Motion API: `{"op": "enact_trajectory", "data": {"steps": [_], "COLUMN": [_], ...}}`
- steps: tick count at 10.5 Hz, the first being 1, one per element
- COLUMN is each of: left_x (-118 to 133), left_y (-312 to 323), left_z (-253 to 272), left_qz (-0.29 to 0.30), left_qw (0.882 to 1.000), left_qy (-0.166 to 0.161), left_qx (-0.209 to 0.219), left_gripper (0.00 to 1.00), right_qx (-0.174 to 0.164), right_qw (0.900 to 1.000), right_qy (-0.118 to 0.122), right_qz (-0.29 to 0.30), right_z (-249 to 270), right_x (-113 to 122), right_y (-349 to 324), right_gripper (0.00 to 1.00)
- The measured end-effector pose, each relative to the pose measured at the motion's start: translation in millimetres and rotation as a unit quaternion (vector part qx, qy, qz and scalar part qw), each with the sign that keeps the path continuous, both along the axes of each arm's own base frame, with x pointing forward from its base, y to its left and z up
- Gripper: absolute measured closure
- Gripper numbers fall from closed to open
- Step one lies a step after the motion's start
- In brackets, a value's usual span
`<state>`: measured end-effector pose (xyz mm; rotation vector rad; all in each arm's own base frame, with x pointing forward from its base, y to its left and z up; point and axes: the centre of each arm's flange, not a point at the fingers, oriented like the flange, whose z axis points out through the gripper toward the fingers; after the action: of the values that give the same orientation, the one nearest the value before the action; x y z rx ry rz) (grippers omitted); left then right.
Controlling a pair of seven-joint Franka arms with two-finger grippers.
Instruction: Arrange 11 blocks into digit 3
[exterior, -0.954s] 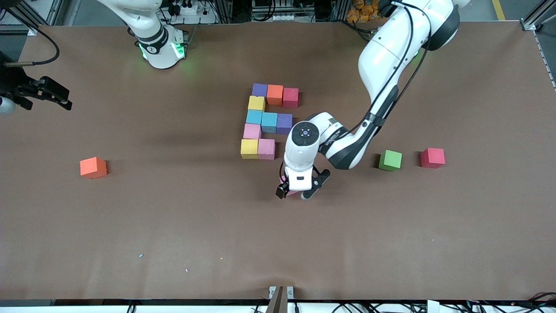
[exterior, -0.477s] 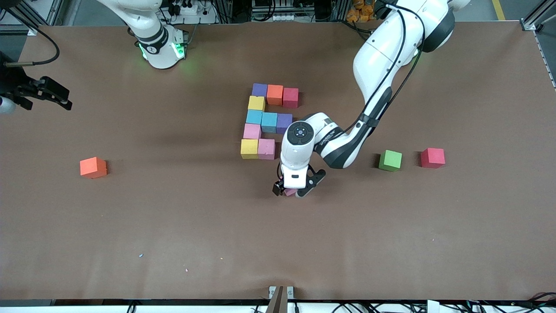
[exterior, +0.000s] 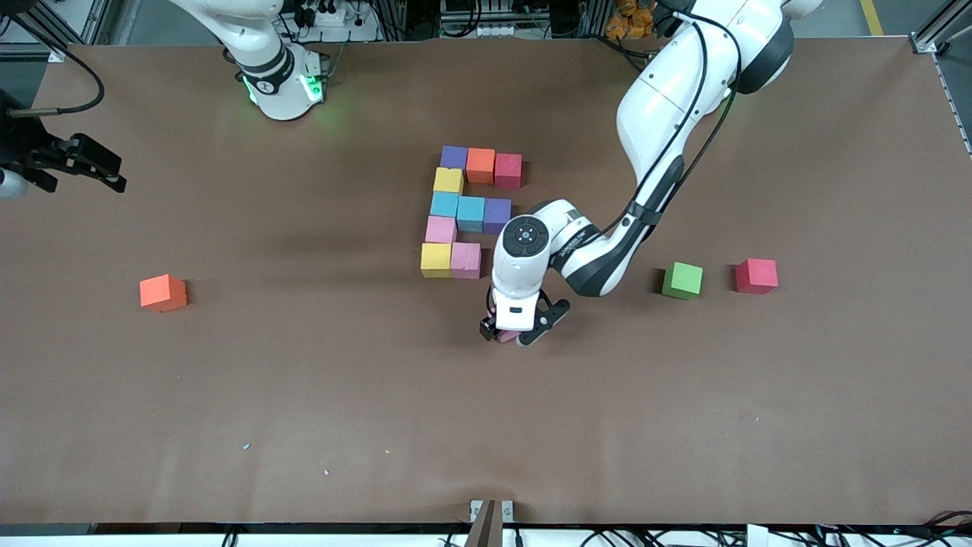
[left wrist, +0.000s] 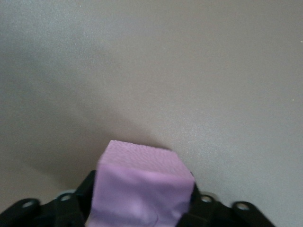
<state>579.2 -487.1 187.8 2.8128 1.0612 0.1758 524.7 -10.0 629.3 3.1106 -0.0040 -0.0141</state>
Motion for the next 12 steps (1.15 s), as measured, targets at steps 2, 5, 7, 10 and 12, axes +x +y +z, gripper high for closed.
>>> {"op": "enact_trajectory", "data": {"steps": [2, 5, 7, 10, 12], "left_x": [0, -9, -13, -15, -28], "left_y": [1, 8, 11, 8, -3], "left_z": [0, 5, 19, 41, 38], "left_qz": [0.001, 0.061, 0.146, 0.294, 0.360], "left_qw": [1.000, 0.995, 0.983, 0.950, 0.926], "left_qy": [0.003, 0.077, 0.104, 0.105, 0.109], "left_qx": [0.004, 0.020, 0.033, 0.024, 0.022], "left_gripper": [0.41, 0.41, 0.41, 0.41, 0.41], "right_qx": [0.000, 0.000, 0.000, 0.000, -0.002], "right_qw": [1.000, 1.000, 1.000, 1.000, 1.000], "right_qy": [0.000, 0.001, 0.001, 0.002, 0.002], "right_qz": [0.000, 0.000, 0.001, 0.001, 0.015], "right_z": [0, -1, -1, -2, -2], "right_x": [0, 0, 0, 0, 0], "right_y": [0, 0, 1, 1, 1], "right_gripper": [0.00, 0.00, 0.00, 0.00, 0.00]}}
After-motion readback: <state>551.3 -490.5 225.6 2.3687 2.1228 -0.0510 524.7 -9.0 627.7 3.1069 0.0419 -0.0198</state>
